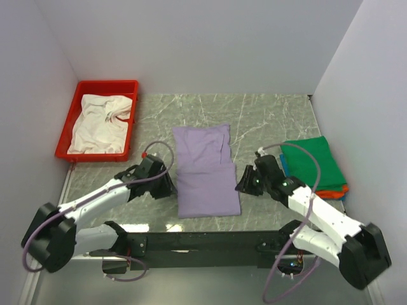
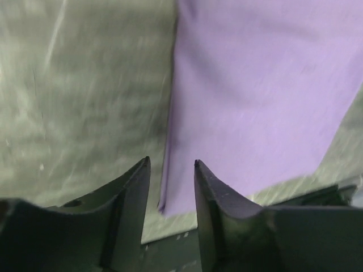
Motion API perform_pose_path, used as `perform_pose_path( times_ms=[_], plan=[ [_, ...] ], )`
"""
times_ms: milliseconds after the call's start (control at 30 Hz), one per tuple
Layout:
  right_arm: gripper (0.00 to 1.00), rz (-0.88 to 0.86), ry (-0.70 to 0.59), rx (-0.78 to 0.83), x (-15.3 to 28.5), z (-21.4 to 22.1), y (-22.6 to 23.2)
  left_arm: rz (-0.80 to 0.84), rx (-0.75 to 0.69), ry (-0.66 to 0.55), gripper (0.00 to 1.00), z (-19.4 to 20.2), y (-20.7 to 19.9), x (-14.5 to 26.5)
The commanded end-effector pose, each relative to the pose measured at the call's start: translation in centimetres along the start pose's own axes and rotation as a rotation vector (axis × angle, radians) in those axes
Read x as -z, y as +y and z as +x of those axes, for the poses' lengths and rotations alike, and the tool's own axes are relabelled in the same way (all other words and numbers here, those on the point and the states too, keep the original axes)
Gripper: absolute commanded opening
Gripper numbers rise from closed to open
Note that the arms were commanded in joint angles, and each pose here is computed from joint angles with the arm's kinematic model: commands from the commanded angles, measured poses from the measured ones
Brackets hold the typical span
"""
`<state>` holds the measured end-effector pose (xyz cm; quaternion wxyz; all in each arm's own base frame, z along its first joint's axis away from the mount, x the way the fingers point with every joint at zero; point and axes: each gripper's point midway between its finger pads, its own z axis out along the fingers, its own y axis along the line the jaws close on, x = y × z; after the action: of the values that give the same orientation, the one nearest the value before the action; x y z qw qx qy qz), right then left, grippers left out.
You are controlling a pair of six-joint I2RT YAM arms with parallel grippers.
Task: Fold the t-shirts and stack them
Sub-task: Fold the tshirt
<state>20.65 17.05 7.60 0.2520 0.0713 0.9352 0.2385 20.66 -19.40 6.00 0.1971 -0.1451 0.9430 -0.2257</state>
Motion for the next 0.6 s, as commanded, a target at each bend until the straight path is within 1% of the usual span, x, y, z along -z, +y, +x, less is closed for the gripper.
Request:
perform_pose_path(
  times_ms=[0,33,67,100,167,300,433,567],
  plan=[
    [0.37,-0.070,0.041,-0.051,1.2,2.5,0.3,0.070,0.015,0.078,0.43,2.8,0.3,1.5],
    [0.37,-0.086,0.060,-0.056,1.4,3.2,0.3,0.077,0.031,0.085,0.45,3.2,0.4,1.6],
    [0.38,-0.078,0.068,-0.062,1.5,3.9,-0.3,0.098,0.034,0.088,0.49,3.6,0.3,2.0],
    [0.38,-0.072,0.073,-0.070,1.6,4.2,-0.6,0.103,0.039,0.110,0.50,4.4,0.7,1.9],
    [0.40,-0.061,0.093,-0.078,1.7,5.2,-1.3,0.107,0.054,0.124,0.52,5.5,1.0,1.9],
    [0.45,-0.088,0.136,-0.102,1.6,7.0,-1.7,0.120,0.056,0.155,0.52,7.6,0.8,1.7],
    [0.46,-0.071,0.152,-0.115,1.4,8.0,-2.5,0.141,0.061,0.171,0.51,8.8,0.6,1.3],
    [0.47,-0.068,0.180,-0.129,1.0,9.0,-3.1,0.130,0.074,0.178,0.50,9.6,0.8,0.7]
  ],
)
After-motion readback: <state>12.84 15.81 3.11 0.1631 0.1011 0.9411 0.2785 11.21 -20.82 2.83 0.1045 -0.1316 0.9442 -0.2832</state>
